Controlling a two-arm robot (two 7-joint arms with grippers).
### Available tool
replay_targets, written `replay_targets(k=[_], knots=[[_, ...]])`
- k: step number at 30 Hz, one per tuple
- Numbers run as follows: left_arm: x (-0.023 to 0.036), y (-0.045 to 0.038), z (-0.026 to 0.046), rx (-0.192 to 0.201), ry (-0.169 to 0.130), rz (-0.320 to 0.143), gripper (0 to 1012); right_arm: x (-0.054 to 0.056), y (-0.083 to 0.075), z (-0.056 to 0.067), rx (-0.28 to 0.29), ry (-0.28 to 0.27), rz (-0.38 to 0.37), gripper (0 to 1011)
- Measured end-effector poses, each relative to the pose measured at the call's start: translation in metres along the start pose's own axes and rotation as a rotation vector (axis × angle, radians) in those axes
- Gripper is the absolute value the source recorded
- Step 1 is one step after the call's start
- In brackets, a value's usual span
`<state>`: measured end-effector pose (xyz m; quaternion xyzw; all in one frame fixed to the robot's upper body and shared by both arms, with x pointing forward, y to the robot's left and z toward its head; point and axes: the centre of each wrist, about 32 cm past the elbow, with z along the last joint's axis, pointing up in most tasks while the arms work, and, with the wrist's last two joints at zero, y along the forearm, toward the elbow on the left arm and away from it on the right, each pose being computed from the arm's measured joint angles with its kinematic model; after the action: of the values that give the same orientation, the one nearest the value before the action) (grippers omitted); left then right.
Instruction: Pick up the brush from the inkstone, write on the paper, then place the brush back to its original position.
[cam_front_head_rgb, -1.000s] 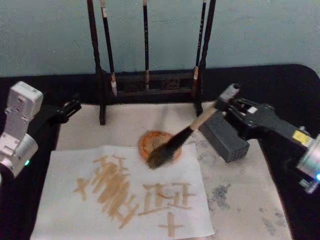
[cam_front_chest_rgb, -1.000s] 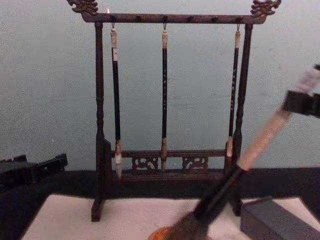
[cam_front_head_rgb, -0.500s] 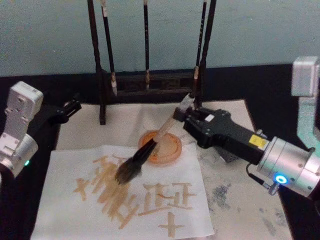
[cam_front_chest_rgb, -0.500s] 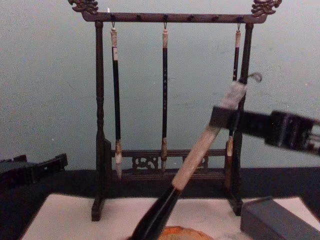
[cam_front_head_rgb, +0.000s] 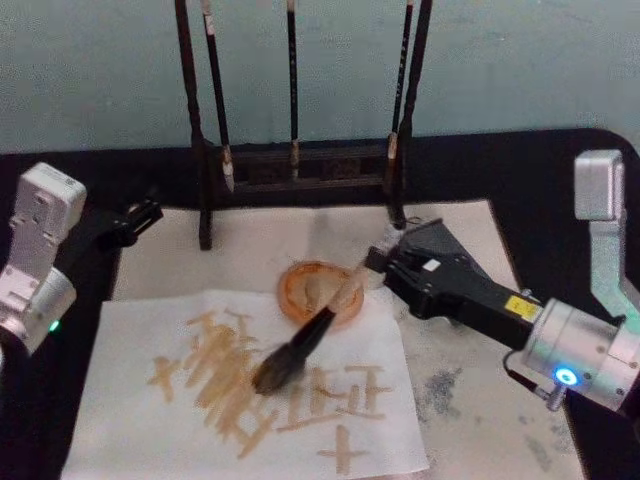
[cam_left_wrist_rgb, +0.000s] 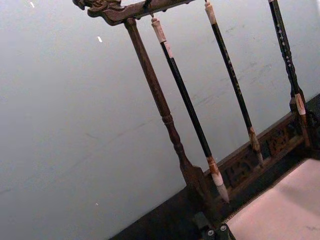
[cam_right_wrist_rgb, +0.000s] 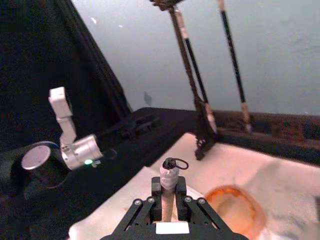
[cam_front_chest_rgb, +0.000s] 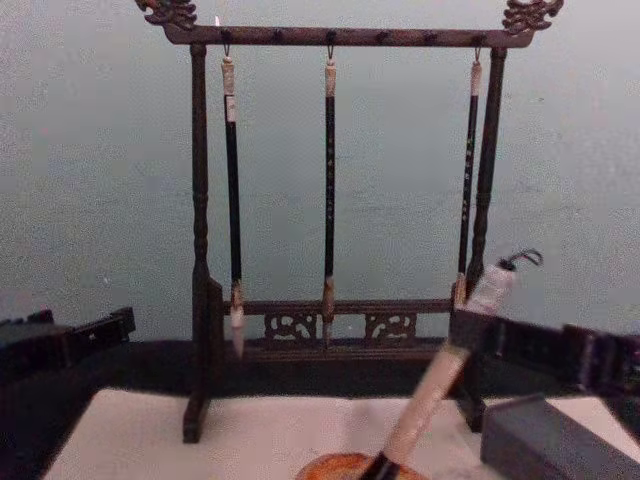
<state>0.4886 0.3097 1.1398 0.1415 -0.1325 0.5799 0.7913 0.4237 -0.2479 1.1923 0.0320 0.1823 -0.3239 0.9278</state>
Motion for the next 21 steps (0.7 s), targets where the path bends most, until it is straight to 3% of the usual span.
replay_targets(k=[9,21], knots=[[0.0,0.0,0.0,0.0,0.0,0.0,1002,0.01,-0.018,-0.003,0.01,0.014,-0.054,166],[0.0,0.0,0.0,0.0,0.0,0.0,1002,0.013,-0.04,0.009,0.045,-0.001,-0.1,166]])
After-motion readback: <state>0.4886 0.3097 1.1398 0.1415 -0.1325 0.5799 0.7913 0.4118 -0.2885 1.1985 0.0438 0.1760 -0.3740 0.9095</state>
